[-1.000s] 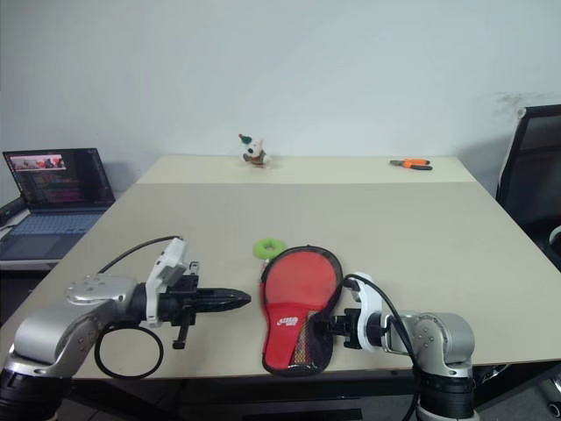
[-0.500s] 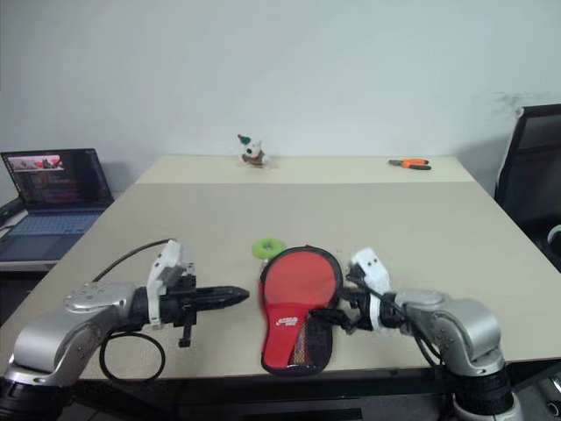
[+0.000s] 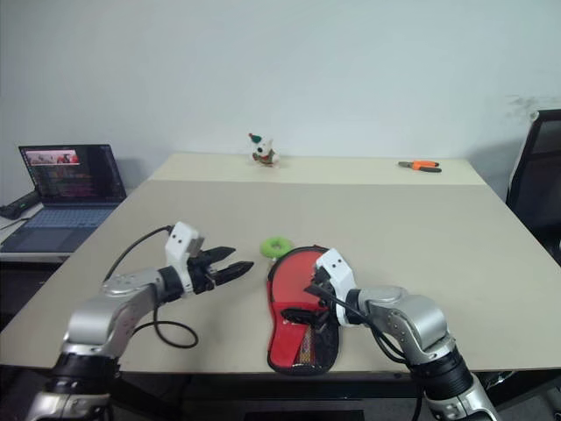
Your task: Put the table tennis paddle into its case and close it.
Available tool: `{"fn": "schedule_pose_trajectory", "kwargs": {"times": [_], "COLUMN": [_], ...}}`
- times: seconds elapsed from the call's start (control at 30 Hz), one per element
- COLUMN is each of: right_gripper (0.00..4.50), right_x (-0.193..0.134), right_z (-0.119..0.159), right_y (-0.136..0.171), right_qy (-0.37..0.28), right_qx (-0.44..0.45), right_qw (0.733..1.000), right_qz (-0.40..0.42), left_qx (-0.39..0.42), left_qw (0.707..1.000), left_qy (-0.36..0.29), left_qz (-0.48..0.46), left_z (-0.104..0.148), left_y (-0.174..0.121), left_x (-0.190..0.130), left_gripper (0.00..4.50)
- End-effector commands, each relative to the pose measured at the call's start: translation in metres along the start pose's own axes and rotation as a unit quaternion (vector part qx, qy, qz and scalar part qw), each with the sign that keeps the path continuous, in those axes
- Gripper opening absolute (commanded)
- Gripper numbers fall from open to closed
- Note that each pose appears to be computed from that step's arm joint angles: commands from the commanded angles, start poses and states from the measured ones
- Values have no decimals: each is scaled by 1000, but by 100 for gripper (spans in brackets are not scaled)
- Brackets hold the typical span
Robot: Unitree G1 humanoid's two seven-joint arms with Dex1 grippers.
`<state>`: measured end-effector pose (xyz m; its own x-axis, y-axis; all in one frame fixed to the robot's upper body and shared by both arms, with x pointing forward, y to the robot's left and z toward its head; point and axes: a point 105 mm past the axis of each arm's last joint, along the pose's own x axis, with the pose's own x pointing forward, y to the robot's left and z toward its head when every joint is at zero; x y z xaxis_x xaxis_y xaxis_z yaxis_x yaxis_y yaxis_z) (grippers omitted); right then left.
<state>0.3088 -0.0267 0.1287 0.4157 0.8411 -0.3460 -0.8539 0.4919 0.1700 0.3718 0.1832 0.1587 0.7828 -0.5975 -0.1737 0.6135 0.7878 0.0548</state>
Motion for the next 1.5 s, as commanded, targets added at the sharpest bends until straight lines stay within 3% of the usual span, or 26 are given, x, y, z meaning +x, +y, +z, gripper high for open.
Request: {"fn": "schedule_pose_trajectory", "kwargs": {"times": [0.03, 0.17, 0.4, 0.77, 0.87, 1.17, 1.23, 1.5], "right_gripper": [450, 450, 450, 450, 450, 450, 450, 450], "right_x": [0, 2, 5, 3, 2, -1, -1, 18], "right_z": [12, 12, 8, 7, 7, 17, 21, 9], "right_y": [-1, -3, 1, -2, -5, -16, -16, -26], "right_qy": [-27, -29, -30, -32, -33, -53, -57, -24], "right_qx": [-13, -10, -1, 5, 4, -14, -25, -41], "right_qw": [1000, 999, 999, 998, 998, 994, 994, 995], "right_qz": [-10, -19, -25, -50, -60, -92, -90, -82], "left_qx": [6, -3, -9, -34, -29, -42, -46, -74], "left_qw": [999, 997, 995, 990, 989, 991, 992, 992], "left_qy": [-3, 17, 72, 125, 131, 111, 104, 76], "left_qz": [38, 80, 63, 61, 59, 55, 61, 68], "left_z": [7, 5, 3, -21, -25, -23, -21, -16], "left_y": [12, 31, 36, 24, 20, 18, 21, 30], "left_x": [18, 42, 79, 94, 97, 100, 98, 90], "left_gripper": [447, 447, 447, 447, 386, 60, 8, 2]}}
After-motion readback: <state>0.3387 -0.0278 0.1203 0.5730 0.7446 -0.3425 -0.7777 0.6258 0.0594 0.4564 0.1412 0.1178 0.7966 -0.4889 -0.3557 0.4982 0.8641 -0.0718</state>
